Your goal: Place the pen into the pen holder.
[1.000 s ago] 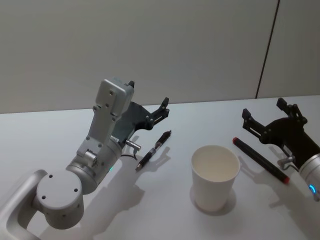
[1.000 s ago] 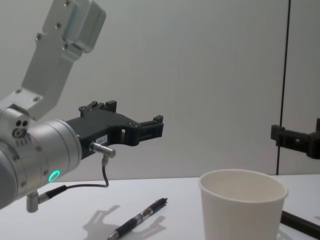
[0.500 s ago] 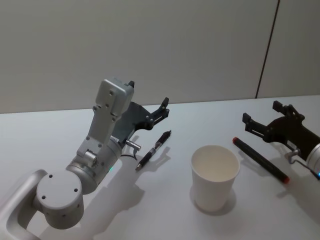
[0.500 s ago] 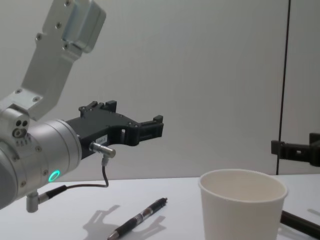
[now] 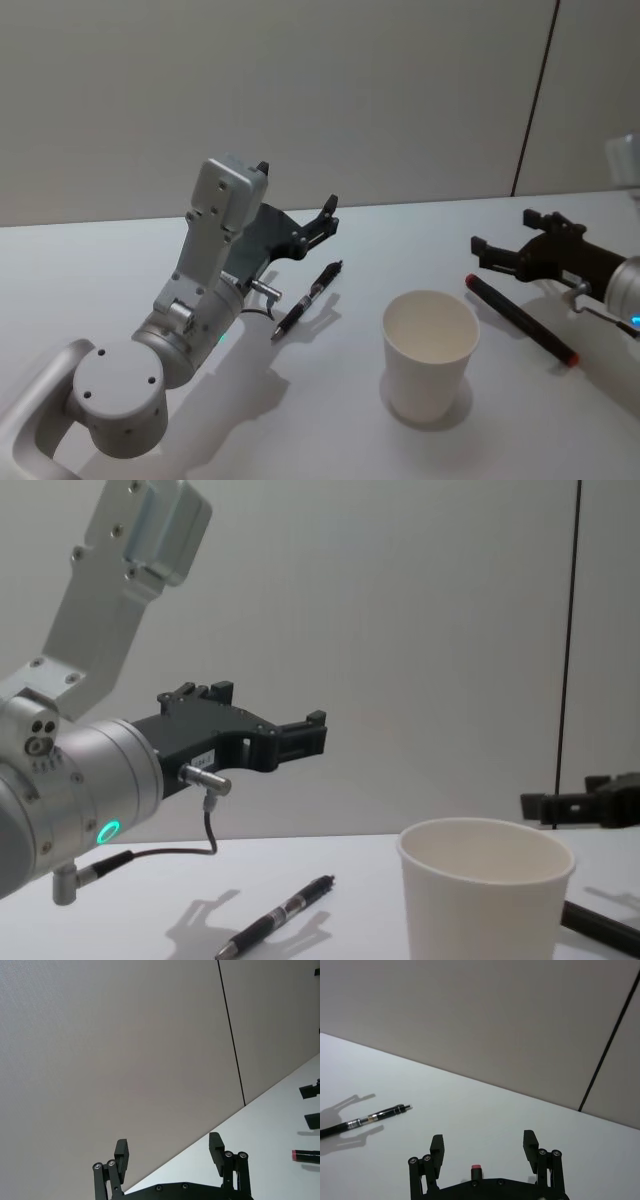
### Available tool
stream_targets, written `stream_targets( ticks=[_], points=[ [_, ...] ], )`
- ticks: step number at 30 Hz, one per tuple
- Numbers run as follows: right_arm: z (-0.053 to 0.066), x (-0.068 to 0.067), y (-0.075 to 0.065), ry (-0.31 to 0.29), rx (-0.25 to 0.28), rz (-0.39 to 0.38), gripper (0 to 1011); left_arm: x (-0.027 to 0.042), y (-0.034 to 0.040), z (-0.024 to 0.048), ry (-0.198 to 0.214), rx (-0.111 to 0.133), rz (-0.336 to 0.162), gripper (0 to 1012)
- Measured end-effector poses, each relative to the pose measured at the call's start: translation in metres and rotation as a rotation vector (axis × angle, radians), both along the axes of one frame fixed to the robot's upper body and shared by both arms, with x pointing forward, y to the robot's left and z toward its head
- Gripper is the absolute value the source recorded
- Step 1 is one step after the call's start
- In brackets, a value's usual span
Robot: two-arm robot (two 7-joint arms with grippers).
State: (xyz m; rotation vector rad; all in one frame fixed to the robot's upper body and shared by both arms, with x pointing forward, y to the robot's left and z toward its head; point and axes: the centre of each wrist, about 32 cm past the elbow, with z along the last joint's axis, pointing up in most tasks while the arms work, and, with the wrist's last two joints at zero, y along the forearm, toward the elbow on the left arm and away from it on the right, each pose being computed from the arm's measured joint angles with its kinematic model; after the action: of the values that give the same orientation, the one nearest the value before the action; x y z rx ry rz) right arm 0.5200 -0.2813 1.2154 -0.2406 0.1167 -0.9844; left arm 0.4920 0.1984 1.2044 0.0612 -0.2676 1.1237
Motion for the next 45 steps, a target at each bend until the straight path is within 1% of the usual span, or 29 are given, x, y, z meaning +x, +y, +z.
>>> stream_targets(
  ticks=[5, 9, 21, 30, 45],
  points=[
    [0.001, 0.009, 0.006, 0.051, -0.021, 0.022, 1001, 0.0000, 0.0000, 0.0000, 0.000, 0.000, 0.000, 1001],
    [0.000, 0.013, 0.010, 0.080, -0.032, 0.032, 1001, 0.0000, 0.0000, 0.0000, 0.000, 0.000, 0.000, 1001],
    [-0.006, 0.020, 0.015, 0.150, -0.064, 0.029, 1001, 0.0000, 0.0000, 0.0000, 0.000, 0.000, 0.000, 1001],
    [-0.010, 0.020, 0.016, 0.181, -0.072, 0.027, 1001, 0.0000, 0.0000, 0.0000, 0.000, 0.000, 0.000, 1001],
    [-0.018, 0.015, 0.017, 0.225, -0.071, 0.022, 1001, 0.0000, 0.0000, 0.0000, 0.000, 0.000, 0.000, 1001]
  ],
)
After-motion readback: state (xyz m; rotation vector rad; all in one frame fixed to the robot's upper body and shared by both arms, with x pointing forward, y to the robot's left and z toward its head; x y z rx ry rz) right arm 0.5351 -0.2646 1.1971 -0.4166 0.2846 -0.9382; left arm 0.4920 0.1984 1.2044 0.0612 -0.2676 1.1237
